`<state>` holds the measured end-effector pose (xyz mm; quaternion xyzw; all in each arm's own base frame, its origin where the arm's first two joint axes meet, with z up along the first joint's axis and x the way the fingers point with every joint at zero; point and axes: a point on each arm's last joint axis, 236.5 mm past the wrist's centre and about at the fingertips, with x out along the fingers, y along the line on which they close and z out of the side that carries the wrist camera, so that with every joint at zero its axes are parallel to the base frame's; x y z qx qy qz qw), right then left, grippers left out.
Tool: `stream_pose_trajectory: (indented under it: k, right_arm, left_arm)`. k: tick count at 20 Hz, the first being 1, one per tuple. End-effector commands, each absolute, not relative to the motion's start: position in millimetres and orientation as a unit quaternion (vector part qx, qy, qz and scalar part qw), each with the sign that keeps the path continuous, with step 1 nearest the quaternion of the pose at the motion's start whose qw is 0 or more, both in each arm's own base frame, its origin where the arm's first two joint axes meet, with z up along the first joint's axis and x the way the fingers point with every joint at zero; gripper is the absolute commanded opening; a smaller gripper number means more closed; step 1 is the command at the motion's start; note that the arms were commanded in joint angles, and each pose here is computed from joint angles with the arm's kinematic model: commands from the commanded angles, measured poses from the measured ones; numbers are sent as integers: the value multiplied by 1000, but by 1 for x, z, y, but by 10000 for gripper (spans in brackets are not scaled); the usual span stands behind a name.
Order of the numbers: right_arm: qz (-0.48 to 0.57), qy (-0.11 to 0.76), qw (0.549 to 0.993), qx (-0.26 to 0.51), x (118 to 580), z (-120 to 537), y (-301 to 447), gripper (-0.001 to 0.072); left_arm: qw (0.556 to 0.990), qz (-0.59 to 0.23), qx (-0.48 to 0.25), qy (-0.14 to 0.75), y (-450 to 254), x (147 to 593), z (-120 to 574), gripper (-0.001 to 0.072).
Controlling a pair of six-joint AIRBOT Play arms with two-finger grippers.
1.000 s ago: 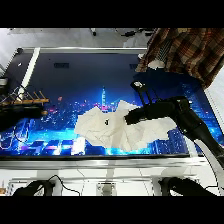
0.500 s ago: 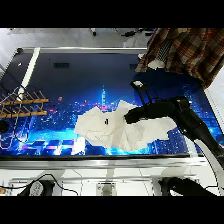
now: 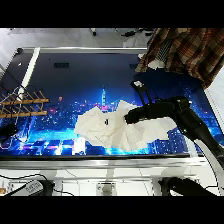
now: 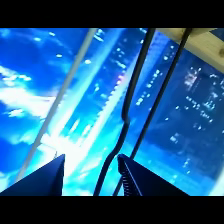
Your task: Fold the clothes and pants, and hang the long-sleeved shirts on hangers.
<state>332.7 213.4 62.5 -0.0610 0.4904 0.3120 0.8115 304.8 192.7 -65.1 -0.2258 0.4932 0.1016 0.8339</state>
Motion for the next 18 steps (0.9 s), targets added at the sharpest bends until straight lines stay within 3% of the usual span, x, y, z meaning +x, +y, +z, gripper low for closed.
stream_pose_trajectory:
  k: [1,3,4,5,9,15,18]
  right_arm:
    - [309,494,811,-56,332,62,214,44]
    - [308,495,811,-53,332,62,214,44]
    - [307,495,811,-52,332,62,214,44]
    - [306,496,811,-50,332,62,214,44]
    - [304,494,813,-49,333,62,214,44]
    - [289,441,849,-47,363,74,215,44]
    - [284,440,851,-50,368,70,214,44]
  left_arm:
    - [839,74,-261,472,182,324,-77,421]
    - [834,67,-264,479,177,326,-84,367]
    - [833,64,-264,482,175,327,-86,170]
    - [832,62,-264,483,173,327,-86,28]
    - [856,62,-237,455,175,327,-46,28]
    - [918,55,-157,361,150,318,82,26]
    - [942,-2,-86,324,105,305,141,26]
